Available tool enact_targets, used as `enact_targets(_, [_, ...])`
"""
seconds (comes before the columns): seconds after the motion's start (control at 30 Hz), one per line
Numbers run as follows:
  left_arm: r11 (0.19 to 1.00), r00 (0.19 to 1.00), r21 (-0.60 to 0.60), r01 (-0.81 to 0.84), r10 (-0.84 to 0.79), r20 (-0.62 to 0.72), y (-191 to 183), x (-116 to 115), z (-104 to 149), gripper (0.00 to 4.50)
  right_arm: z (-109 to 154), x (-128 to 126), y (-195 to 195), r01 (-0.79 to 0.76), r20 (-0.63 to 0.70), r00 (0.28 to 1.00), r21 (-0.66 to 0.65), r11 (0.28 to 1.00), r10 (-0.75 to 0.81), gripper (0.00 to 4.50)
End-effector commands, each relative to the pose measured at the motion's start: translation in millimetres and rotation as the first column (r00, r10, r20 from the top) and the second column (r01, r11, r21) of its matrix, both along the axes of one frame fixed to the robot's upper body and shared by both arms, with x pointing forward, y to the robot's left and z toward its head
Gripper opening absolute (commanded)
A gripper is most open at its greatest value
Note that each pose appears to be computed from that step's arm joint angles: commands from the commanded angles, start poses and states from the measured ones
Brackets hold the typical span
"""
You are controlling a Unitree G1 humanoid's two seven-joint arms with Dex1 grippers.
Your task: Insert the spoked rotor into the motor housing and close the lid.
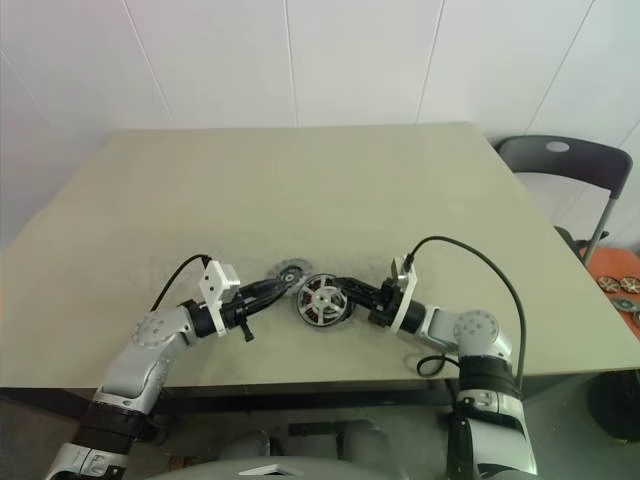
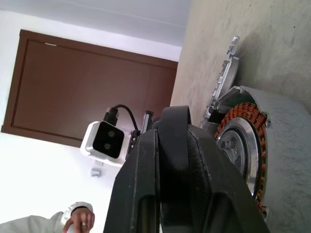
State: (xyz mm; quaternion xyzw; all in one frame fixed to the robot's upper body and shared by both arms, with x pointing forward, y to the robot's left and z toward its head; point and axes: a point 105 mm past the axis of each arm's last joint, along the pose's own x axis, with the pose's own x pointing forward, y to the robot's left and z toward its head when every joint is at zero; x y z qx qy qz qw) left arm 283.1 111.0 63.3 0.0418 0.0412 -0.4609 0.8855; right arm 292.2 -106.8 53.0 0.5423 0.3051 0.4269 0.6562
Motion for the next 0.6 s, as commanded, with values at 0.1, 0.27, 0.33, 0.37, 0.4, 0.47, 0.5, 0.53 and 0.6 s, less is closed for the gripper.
enact_targets(0.1, [1.0, 0.999, -0.012, 0.012, -0.011, 0.051, -2, 1, 13, 0.92, -2, 3, -4, 0.013, 0.005, 1.0, -0.027, 1.0, -0.013, 2.38])
enact_targets(0.27, [1.0, 0.999, -0.013, 0.014, -0.013, 0.05, -3, 3, 14, 0.92, -1, 8, -6, 0.031, 0.0, 1.0, -0.014, 0.999, -0.031, 2.66])
enact_targets(0.33, [1.0, 0.999, -0.013, 0.014, -0.014, 0.049, -4, 4, 14, 0.92, 0, 8, -6, 0.031, 0.0, 1.0, -0.011, 0.999, -0.031, 2.66])
enact_targets(0.37, [1.0, 0.999, -0.013, 0.015, -0.014, 0.048, -5, 4, 14, 0.92, 0, 8, -6, 0.029, 0.0, 1.0, -0.008, 1.0, -0.029, 2.66])
enact_targets(0.4, [1.0, 0.999, -0.013, 0.015, -0.014, 0.048, -5, 4, 14, 0.92, 2, 7, -6, 0.026, 0.006, 1.0, 0.002, 1.0, -0.026, 2.66])
enact_targets(0.47, [1.0, 0.999, -0.012, 0.014, -0.014, 0.047, -5, 4, 14, 0.92, 7, 4, -5, 0.003, 0.028, 1.0, 0.017, 1.0, -0.003, 2.66])
enact_targets(0.5, [1.0, 0.999, -0.012, 0.015, -0.014, 0.047, -5, 4, 14, 0.92, 8, 1, -4, -0.013, 0.041, 0.999, 0.016, 1.0, 0.012, 2.66])
enact_targets(0.53, [1.0, 0.999, -0.012, 0.015, -0.014, 0.047, -5, 4, 13, 0.92, 12, -1, -2, -0.029, 0.058, 0.998, 0.023, 0.999, 0.028, 2.66])
enact_targets(0.6, [1.0, 0.999, -0.011, 0.016, -0.015, 0.046, -5, 3, 13, 0.92, 18, -4, -1, -0.053, 0.09, 0.995, 0.034, 0.998, 0.05, 2.66])
